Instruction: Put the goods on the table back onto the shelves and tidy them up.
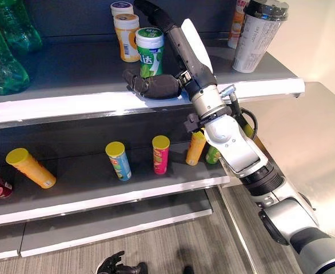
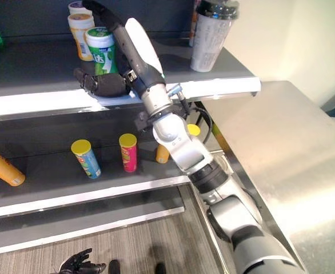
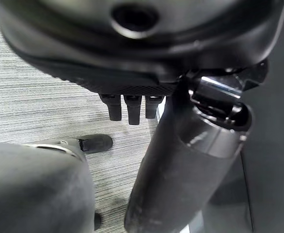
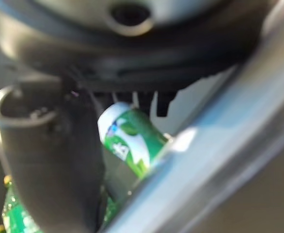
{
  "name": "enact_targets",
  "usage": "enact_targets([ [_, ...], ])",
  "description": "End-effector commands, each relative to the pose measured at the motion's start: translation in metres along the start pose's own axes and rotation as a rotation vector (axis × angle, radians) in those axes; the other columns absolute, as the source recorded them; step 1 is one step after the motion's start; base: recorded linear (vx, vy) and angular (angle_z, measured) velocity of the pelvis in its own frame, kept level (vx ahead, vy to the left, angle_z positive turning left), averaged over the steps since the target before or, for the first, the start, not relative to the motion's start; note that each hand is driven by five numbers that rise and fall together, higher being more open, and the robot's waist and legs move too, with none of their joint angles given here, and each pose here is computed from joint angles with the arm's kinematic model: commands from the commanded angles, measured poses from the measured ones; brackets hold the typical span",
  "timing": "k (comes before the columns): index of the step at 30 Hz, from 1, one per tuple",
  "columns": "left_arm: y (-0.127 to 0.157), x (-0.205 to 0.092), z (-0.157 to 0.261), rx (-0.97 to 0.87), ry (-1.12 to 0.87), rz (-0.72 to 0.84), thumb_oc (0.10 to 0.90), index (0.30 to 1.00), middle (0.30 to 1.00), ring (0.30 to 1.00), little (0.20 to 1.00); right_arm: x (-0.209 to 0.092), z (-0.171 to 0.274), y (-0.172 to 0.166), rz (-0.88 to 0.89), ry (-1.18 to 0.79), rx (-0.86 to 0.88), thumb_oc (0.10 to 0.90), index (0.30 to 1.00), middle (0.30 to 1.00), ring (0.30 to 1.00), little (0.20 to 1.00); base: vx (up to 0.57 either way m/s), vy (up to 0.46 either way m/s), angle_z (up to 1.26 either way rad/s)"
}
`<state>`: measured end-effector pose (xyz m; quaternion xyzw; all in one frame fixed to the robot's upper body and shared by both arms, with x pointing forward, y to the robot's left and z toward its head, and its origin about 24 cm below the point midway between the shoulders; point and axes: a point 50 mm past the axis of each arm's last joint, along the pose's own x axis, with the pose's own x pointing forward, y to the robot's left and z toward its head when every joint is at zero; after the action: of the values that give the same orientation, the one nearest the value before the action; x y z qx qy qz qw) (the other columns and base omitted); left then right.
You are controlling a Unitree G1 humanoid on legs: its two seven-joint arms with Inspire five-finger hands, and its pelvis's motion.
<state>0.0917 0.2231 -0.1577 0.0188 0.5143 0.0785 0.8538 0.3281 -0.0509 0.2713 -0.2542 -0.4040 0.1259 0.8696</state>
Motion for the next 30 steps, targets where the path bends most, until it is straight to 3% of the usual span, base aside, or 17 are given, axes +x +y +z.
enact_targets([
  [1,-0.010,0.006,0.029,0.071,-0.094,-0.034,0.800,0.900,0.900,0.900,0.900,0.001,0.004,0.003,0.023,-0.029,0.000,0.800,0.900,0.900,0.900,0.900,0.00,0.000,0.00],
  [30,-0.020,0.006,0.030,0.026,-0.095,-0.048,0.800,0.900,0.900,0.900,0.900,-0.025,0.011,0.032,0.138,-0.062,0.058,0.800,0.900,0.900,0.900,0.900,0.00,0.000,0.00],
])
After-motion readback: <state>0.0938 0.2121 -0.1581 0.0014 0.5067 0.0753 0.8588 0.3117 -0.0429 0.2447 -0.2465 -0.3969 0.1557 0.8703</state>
